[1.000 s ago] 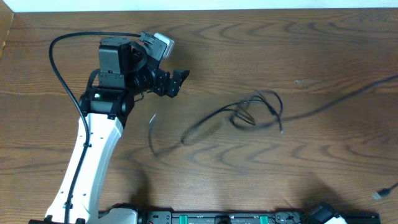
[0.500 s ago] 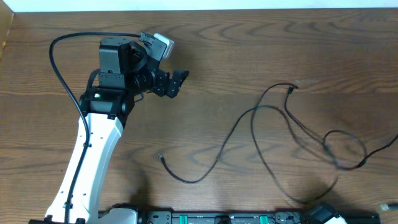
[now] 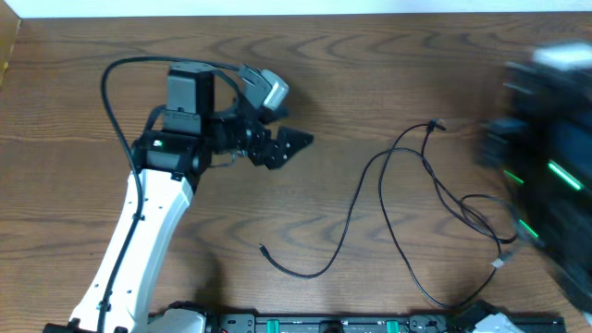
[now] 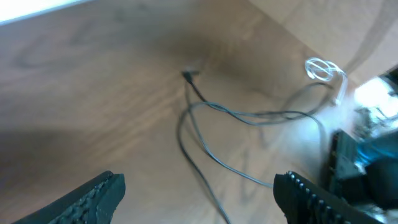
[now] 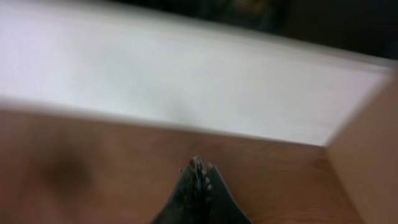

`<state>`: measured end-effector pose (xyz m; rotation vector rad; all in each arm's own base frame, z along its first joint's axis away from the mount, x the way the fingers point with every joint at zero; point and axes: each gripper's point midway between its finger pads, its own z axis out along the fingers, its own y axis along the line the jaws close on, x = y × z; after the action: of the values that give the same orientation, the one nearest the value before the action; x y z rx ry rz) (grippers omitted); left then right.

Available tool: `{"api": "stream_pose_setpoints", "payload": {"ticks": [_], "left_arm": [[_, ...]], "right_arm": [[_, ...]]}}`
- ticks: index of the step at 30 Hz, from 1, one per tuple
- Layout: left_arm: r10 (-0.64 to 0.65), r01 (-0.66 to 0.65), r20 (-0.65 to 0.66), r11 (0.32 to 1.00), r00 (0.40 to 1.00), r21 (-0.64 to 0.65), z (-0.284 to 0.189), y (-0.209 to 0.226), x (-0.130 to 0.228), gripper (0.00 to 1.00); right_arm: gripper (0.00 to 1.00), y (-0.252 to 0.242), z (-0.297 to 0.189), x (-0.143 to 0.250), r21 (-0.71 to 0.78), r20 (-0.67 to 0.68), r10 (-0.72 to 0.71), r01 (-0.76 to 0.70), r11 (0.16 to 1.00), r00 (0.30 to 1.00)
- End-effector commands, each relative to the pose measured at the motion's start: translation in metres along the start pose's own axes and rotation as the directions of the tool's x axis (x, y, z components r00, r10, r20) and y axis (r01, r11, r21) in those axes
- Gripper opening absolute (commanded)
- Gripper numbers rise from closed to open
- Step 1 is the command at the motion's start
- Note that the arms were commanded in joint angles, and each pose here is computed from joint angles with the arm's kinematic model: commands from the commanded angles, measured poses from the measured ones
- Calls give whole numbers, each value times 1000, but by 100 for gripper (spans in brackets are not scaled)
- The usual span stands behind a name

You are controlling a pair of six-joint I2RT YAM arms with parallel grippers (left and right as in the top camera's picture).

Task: Untangle cables

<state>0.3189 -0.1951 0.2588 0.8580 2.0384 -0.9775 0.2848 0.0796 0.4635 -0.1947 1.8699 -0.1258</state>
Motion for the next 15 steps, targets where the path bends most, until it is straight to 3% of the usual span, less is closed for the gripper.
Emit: {"api": "stream_pose_setpoints", "payload": {"ticks": [1,7,15], "left_arm": [[15,-13,-29,997,999,73,5,-20,6,82],[10,-1,-83,994,996,107,11,-34,19,82],[27,-11,-147,994,989,110,22,-48,31,82]], "right_arm": [[1,76,58,34,-255,-125,-195,158,954,973],[1,125,115,57,-378,-180,-247,165,911,952],[1,156,133,68,-510,-190,-236,110,853,953]]}}
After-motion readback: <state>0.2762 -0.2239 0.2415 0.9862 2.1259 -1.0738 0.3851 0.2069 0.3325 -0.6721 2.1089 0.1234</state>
